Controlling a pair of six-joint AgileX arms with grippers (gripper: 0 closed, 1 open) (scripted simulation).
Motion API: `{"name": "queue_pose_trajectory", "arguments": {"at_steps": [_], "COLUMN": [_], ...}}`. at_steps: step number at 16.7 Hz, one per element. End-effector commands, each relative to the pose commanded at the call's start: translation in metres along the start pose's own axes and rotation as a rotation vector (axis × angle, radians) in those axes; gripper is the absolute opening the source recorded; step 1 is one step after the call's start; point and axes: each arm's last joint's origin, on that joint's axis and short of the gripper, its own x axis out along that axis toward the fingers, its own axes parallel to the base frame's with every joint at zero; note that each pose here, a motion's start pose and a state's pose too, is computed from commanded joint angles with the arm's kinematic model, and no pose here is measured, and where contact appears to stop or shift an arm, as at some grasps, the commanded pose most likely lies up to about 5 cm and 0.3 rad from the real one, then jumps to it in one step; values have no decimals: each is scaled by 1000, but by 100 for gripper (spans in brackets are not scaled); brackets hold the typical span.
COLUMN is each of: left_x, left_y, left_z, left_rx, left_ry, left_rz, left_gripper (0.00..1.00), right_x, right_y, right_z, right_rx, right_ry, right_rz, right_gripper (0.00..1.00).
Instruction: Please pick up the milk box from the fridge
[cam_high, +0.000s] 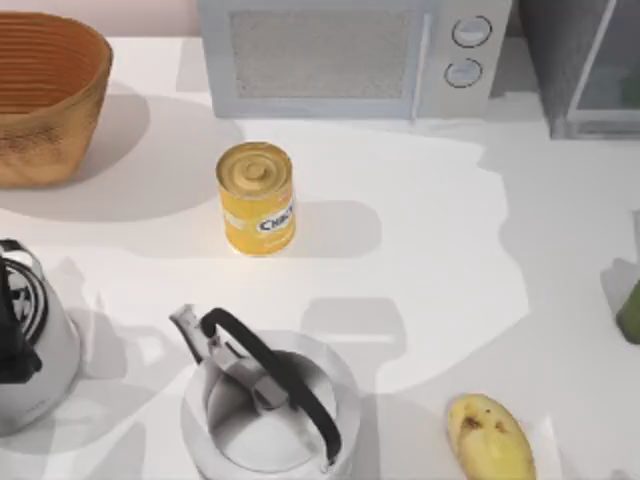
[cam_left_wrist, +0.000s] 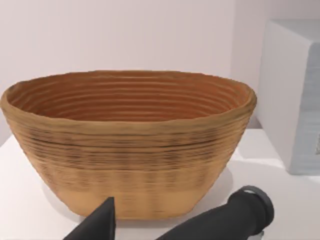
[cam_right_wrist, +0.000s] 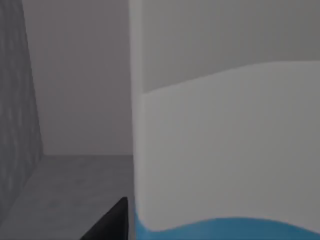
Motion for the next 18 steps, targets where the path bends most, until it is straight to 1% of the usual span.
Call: {"name": "queue_pose_trajectory", "arguments": {"at_steps": [10, 11, 18], "left_x": [0, 0, 0], "left_y": [0, 0, 0], "left_z": [0, 0, 0], "left_rx": [0, 0, 0], "left_ry": [0, 0, 0], "left_rz": [0, 0, 0], "left_gripper": [100, 100, 100], "right_x": [0, 0, 0], "right_y": [0, 0, 0], "right_z": [0, 0, 0], "right_rx": [0, 0, 0], "right_ry": [0, 0, 0], "right_rz": [0, 0, 0], "right_gripper": [2, 0, 0]}}
